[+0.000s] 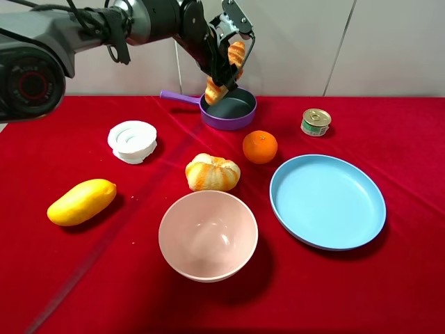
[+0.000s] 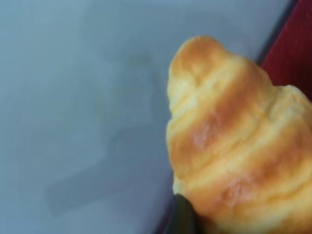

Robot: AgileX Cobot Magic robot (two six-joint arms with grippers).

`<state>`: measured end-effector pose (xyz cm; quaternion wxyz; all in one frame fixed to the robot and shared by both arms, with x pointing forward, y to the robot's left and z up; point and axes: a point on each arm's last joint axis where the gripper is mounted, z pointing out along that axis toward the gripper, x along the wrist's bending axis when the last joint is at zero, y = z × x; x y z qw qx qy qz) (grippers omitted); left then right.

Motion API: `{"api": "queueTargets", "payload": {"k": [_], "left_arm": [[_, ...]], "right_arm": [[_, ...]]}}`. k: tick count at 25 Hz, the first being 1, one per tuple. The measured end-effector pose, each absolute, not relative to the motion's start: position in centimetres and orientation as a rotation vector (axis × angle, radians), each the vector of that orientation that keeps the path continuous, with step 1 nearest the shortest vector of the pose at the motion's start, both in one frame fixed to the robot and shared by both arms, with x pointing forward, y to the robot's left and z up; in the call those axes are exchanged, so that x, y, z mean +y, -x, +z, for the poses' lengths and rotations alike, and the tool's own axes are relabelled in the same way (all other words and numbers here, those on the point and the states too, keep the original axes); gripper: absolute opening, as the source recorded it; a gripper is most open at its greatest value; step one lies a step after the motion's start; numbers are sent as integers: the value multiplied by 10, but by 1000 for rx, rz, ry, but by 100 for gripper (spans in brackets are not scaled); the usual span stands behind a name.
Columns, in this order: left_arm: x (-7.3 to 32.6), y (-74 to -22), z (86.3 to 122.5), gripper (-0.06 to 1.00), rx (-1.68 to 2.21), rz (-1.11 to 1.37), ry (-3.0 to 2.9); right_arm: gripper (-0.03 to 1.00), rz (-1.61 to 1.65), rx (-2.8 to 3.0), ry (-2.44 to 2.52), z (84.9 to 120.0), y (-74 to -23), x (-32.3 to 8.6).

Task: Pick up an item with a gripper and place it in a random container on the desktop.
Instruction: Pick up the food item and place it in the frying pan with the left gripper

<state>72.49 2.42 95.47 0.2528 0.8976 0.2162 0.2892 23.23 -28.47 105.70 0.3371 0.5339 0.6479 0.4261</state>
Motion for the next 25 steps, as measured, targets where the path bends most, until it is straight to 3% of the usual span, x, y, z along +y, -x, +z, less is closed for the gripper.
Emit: {"api": "queueTargets", "payload": {"k": [12,25], "left_arm": [[20,-731,924,64,550,803,-2439],[20,-731,919,64,555,792,-2444]], "right_arm": [[69,1111,1689,-1392,1057,-232,-285],[69,1102,1687,-1390,1057,-232,-285]]}}
